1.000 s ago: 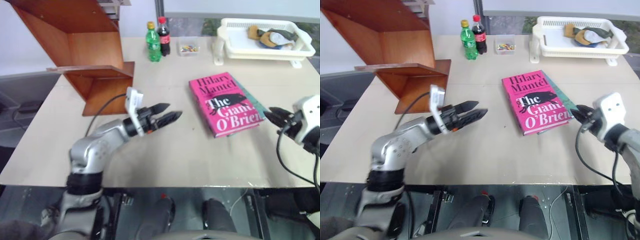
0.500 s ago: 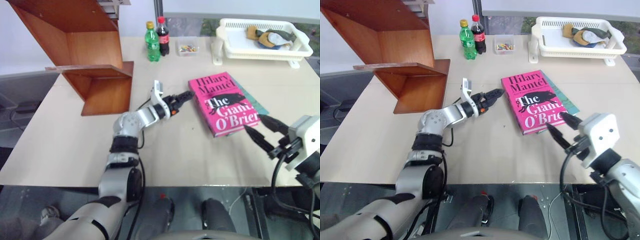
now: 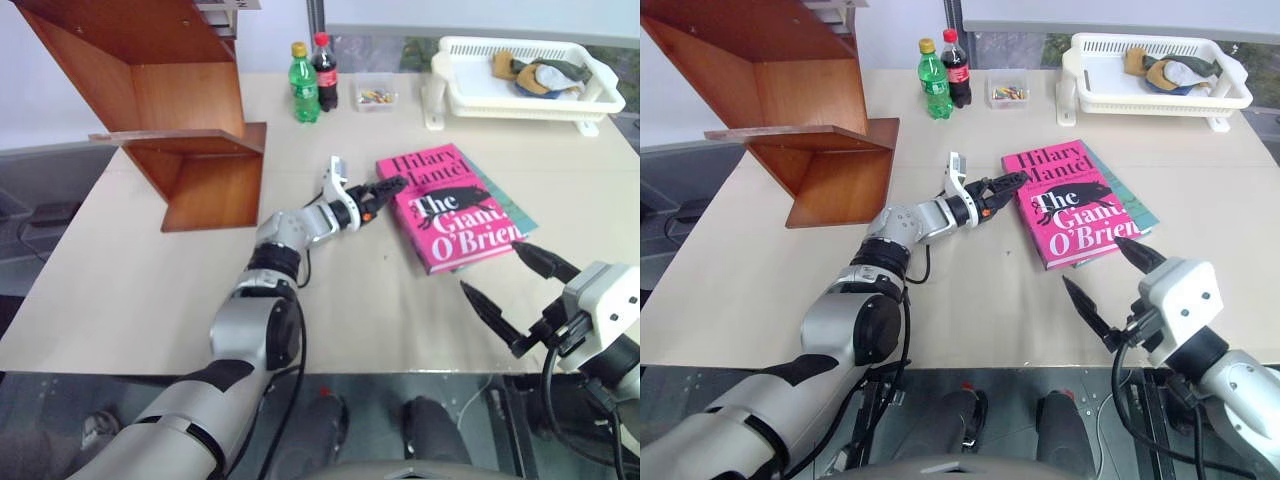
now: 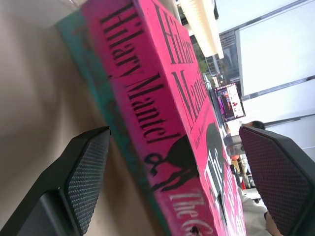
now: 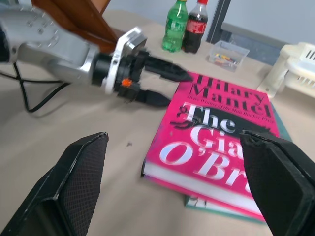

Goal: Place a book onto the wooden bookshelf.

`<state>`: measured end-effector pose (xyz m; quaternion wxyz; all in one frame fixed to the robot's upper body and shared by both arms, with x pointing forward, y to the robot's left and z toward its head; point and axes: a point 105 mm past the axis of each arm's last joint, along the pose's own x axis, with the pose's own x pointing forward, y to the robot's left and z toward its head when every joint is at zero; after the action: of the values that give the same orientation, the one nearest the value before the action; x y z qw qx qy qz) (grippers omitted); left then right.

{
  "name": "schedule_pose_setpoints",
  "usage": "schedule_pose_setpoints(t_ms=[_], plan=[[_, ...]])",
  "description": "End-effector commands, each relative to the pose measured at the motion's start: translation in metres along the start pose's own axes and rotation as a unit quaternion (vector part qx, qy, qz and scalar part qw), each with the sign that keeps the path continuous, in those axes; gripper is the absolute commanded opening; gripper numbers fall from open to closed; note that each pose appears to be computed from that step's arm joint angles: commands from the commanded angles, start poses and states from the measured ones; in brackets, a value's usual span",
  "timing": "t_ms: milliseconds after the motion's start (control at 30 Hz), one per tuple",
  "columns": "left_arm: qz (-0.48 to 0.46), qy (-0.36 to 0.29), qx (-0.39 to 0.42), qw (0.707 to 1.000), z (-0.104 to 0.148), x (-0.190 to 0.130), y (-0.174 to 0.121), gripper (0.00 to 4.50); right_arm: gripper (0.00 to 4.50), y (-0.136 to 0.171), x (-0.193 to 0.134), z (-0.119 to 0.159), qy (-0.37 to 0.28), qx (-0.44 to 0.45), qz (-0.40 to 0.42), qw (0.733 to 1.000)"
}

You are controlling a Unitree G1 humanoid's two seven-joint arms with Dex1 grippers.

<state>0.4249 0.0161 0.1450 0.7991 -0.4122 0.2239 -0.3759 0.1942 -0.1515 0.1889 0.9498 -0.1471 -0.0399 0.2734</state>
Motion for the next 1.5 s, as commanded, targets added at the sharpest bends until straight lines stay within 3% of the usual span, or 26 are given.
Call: schedule_pose_setpoints(t_ms=[33, 200, 367, 700, 900, 933, 1300, 1500], plan=[[-0.017, -0.009, 0.012, 1.000, 0.008, 0.003, -0.010, 4.50, 4.41, 0.004, -0.001, 0.015, -0.035, -0.022, -0.006, 0.999], [-0.017, -0.009, 0.011, 1.000, 0.007, 0.006, -0.011, 4.50, 4.41, 0.003, -0.004, 0.015, -0.033, -0.029, -0.018, 0.999], [-0.019, -0.010, 0.008, 1.000, 0.007, 0.008, -0.012, 3.17, 4.50, 0.004, -0.005, 0.015, -0.032, -0.032, -0.024, 0.999], [-0.017, -0.018, -0.010, 1.000, 0.009, 0.009, -0.012, 3.17, 4.50, 0.003, -0.004, 0.015, -0.028, -0.035, -0.029, 0.999], [-0.018, -0.022, -0.017, 0.999, 0.008, 0.010, -0.011, 1.14, 4.50, 0.002, -0.003, 0.015, -0.027, -0.037, -0.030, 0.999], [-0.018, -0.023, -0.018, 0.999, 0.008, 0.010, -0.011, 1.01, 4.50, 0.002, -0.003, 0.015, -0.027, -0.037, -0.030, 0.999], [-0.020, -0.033, -0.024, 0.999, 0.014, 0.008, -0.012, 1.01, 4.50, 0.000, -0.002, 0.014, -0.023, -0.040, -0.032, 0.998], [-0.040, -0.055, -0.035, 0.997, 0.033, -0.005, -0.019, 1.01, 4.50, 0.001, 0.001, 0.015, -0.024, -0.042, -0.030, 0.998]])
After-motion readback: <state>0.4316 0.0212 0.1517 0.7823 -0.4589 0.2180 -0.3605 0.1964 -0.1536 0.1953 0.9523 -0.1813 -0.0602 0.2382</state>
